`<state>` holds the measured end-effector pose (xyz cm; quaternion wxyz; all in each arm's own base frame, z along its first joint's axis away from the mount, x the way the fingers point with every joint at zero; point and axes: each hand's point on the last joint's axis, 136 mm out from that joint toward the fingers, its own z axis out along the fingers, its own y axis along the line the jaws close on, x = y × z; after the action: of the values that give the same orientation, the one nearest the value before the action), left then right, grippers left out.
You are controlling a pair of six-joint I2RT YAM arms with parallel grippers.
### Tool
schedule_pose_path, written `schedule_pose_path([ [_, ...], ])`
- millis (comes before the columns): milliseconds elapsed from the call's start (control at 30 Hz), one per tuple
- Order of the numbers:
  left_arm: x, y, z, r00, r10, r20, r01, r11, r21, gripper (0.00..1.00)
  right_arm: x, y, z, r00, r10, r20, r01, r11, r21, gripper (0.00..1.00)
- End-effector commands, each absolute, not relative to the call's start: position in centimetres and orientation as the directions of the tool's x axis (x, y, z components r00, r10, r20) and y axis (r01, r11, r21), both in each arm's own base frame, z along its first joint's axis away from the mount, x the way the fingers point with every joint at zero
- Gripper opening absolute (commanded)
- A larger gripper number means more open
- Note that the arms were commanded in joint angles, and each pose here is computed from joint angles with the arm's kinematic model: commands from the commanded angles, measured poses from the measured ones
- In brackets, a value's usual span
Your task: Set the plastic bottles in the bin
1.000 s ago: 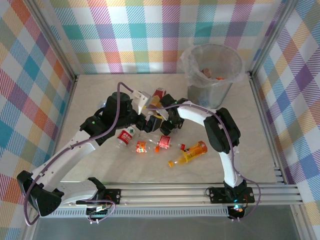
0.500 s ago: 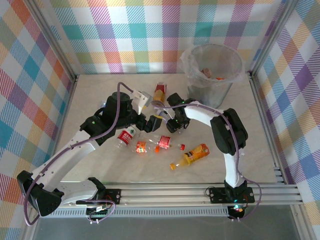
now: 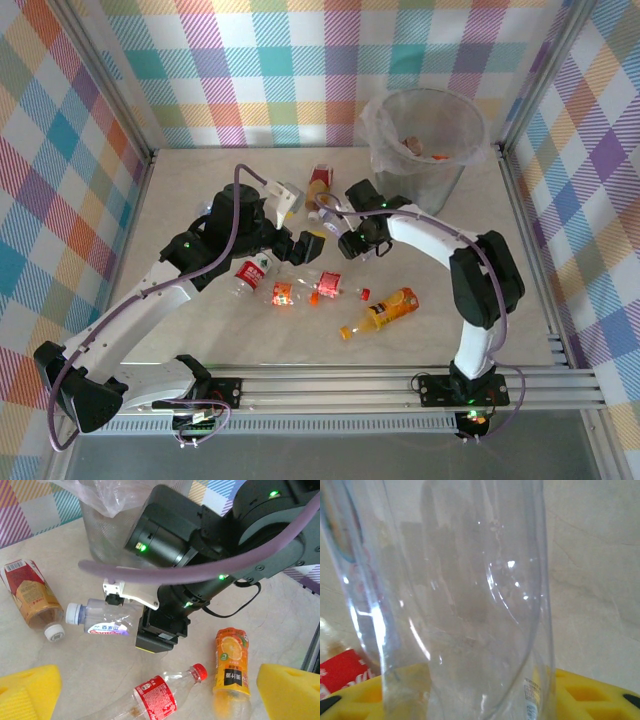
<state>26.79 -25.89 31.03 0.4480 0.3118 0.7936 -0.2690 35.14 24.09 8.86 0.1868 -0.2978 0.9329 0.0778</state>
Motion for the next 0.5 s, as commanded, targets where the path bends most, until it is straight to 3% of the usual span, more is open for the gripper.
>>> schedule_pose_path([
  [0,25.9,-26.3,33.3,-0.346,0.208,-0.915,0.765,0.627,-0.147,1.00,35.5,24.7,12.4,-0.745,-0.458,-0.485,-0.563,0.822,0.088,0.54],
  [467,25.8,-26.0,34.3,-0.325,0.128,-0.937,0.752,0.636,-0.174,1.00,37.6,23.9,24.1,-0.678,-0.276,-0.681,-0.498,0.854,0.150,0.56],
])
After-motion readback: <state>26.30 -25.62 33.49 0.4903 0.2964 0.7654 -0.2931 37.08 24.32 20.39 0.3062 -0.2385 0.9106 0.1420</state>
